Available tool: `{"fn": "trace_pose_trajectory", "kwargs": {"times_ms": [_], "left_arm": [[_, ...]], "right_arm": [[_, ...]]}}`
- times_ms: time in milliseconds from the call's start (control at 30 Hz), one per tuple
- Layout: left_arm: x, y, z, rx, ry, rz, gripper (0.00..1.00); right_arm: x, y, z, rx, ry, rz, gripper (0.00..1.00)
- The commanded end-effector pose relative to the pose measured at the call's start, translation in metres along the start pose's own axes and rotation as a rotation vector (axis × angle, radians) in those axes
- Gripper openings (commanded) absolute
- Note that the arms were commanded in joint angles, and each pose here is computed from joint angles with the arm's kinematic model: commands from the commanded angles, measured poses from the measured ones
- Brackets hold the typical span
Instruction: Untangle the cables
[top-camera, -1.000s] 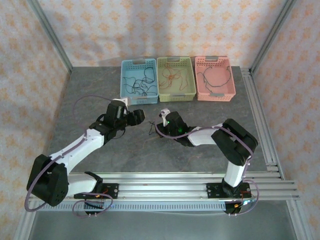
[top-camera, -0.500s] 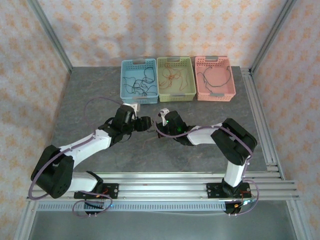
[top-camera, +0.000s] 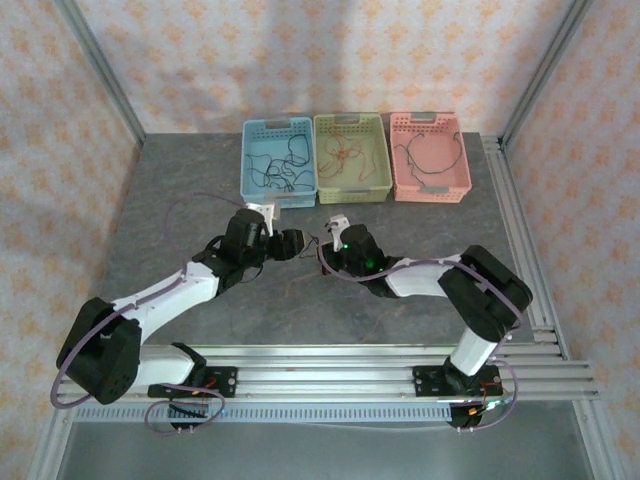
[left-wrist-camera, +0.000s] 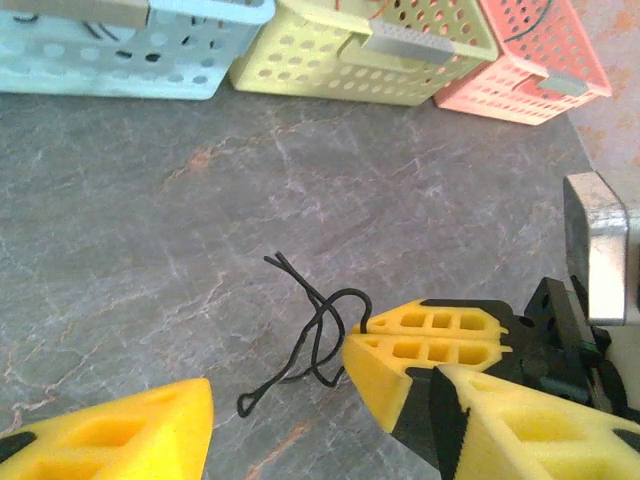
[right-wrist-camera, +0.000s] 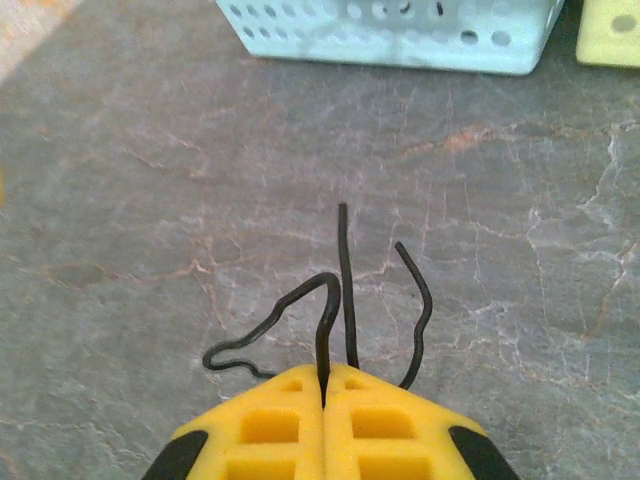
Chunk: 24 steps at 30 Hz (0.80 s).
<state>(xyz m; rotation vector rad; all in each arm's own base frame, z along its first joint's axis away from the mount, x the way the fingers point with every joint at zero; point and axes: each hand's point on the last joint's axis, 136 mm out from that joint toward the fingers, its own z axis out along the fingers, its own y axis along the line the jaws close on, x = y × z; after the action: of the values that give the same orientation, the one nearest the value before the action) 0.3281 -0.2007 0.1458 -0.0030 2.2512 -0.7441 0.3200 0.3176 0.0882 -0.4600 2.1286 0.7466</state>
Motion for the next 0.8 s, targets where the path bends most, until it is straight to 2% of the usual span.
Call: {"fn": "trace_pose_trajectory", "kwargs": {"times_ms": [0, 100, 233, 533, 633, 767], "left_arm": [[0.004, -0.015, 0.000, 0.061, 0.011, 0.055, 0.60], [0.009, -0.023, 0.005, 0.082, 0.044, 0.084, 0.59], [0.007, -0.025, -0.002, 0.067, 0.025, 0.123, 0.59], [0.014, 0.002, 0.014, -0.083, 0.073, 0.139, 0.57], [0.014, 0.004, 0.014, -0.094, 0.070, 0.139, 0.57], [0.016, 0.003, 0.017, -0.084, 0.081, 0.138, 0.46]], "right_arm": [[-0.024, 0.004, -0.009, -0.079, -0.091, 0.076, 0.00], [-0.030, 0.006, -0.013, -0.147, -0.114, 0.127, 0.00], [-0.034, 0.011, -0.017, -0.204, -0.117, 0.147, 0.00], [-0.040, 0.032, -0.026, -0.327, -0.116, 0.151, 0.00], [-0.039, 0.034, -0.024, -0.344, -0.107, 0.155, 0.00], [-0.039, 0.037, -0.025, -0.364, -0.106, 0.160, 0.00]]}}
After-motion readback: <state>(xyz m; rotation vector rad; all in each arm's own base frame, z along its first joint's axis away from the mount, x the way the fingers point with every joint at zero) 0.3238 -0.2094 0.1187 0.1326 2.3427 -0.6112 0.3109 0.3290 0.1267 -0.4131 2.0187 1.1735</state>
